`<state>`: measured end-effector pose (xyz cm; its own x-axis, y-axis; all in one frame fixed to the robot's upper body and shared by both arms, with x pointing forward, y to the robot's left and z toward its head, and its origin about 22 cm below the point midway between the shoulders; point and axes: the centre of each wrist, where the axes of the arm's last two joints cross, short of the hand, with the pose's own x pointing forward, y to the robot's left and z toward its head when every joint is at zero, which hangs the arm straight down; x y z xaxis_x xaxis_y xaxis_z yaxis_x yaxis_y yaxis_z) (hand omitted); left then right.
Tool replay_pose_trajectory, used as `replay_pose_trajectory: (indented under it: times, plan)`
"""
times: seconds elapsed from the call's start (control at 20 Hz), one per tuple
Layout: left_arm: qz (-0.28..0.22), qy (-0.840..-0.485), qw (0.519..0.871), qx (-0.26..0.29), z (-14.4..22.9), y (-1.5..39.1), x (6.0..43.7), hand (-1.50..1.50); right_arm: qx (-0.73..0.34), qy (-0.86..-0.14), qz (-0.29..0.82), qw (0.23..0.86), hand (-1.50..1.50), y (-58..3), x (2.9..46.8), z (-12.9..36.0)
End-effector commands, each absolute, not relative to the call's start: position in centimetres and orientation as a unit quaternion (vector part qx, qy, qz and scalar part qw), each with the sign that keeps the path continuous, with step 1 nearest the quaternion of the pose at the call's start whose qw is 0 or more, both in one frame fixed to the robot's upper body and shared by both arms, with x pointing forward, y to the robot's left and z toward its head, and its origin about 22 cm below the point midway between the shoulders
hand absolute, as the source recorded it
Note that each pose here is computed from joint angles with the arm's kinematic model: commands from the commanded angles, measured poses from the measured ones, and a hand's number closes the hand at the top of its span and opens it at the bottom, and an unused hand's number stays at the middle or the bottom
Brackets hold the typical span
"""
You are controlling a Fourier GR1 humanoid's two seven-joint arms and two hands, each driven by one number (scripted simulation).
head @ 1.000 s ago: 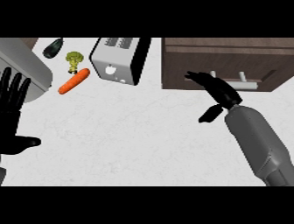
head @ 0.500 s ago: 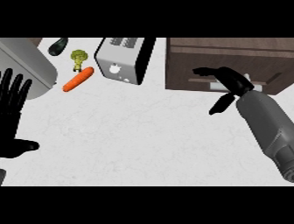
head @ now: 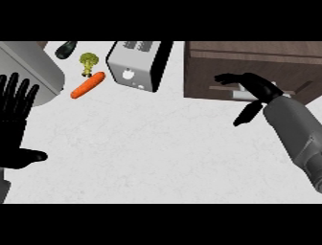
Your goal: Pick up the cup, place it into the drawer and close the drawer
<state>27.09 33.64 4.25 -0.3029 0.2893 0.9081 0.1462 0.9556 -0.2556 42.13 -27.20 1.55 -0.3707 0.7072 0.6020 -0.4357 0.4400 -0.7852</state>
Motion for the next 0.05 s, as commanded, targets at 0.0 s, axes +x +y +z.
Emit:
replay_pose_trajectory:
  times: [0.0]
  plan:
    - [0.051, -0.811, 0.568, -0.134, 4.80, 33.71, 27.71, -1.50, -0.174, -0.633, 0.491, 0.573, -1.50, -28.38, 43.35, 4.20]
